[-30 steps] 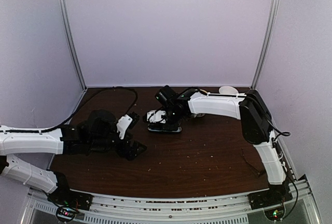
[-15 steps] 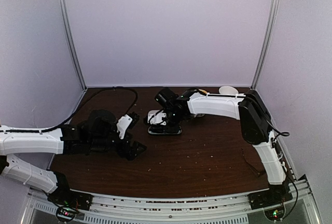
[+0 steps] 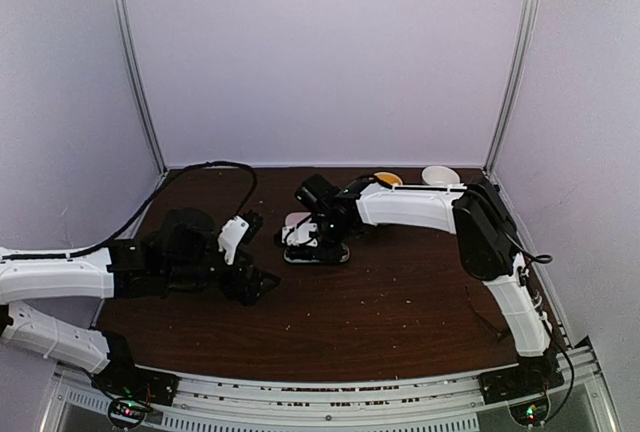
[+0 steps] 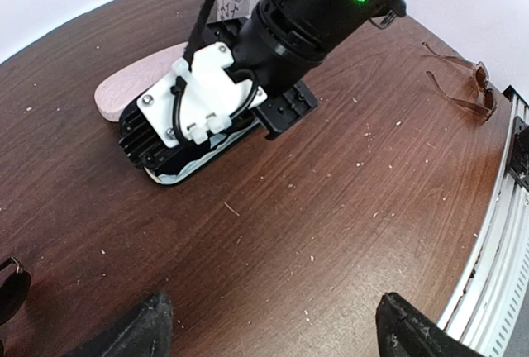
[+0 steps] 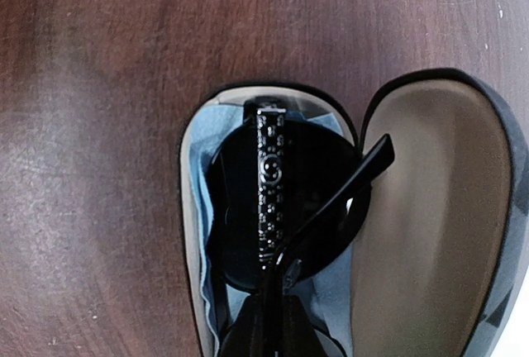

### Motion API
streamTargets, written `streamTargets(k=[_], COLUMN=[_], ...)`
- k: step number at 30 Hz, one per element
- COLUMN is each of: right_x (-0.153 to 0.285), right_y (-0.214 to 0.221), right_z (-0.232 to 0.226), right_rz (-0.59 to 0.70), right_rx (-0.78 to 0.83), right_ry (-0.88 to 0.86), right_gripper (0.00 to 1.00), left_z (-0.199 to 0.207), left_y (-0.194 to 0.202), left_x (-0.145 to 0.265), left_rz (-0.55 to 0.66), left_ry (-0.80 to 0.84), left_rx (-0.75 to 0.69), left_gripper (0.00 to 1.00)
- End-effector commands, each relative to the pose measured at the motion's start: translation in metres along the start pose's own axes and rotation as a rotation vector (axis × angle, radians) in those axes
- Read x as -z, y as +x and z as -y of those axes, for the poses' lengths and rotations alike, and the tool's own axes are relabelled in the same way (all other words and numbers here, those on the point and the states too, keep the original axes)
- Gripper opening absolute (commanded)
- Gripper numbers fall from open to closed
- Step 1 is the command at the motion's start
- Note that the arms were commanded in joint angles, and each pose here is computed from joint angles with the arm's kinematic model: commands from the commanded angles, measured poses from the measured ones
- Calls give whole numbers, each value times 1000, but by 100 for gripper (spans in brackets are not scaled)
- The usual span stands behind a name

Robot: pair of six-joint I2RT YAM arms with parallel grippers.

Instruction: Organize the sunglasses

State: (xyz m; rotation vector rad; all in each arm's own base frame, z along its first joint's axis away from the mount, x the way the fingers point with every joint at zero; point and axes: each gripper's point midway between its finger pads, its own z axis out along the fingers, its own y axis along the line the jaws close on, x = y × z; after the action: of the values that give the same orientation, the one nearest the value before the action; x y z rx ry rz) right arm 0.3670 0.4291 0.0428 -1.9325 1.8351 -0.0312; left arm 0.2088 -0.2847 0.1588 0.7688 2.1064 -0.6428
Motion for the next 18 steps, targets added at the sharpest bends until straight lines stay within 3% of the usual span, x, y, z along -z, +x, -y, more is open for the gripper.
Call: streamTargets(k=[1, 4, 7, 18], right_x=[-11, -7, -1, 39], right_y=[2, 2, 0, -17], right_z=[-3, 0, 2, 24], right_rz=[-28, -15, 0, 78], right_rx=[-12, -39, -47, -87], right_ry=[-5, -3, -4, 81], right_gripper=[0, 14, 21, 34], left_z=[-1, -1, -1, 2], left_y=[-4, -3, -3, -11], left_x=[5, 4, 3, 3], left_rz=[27, 23, 21, 30], left_ry=[3, 2, 3, 12], left_rx=[17, 17, 17, 13], left_gripper=[89, 89, 89, 89])
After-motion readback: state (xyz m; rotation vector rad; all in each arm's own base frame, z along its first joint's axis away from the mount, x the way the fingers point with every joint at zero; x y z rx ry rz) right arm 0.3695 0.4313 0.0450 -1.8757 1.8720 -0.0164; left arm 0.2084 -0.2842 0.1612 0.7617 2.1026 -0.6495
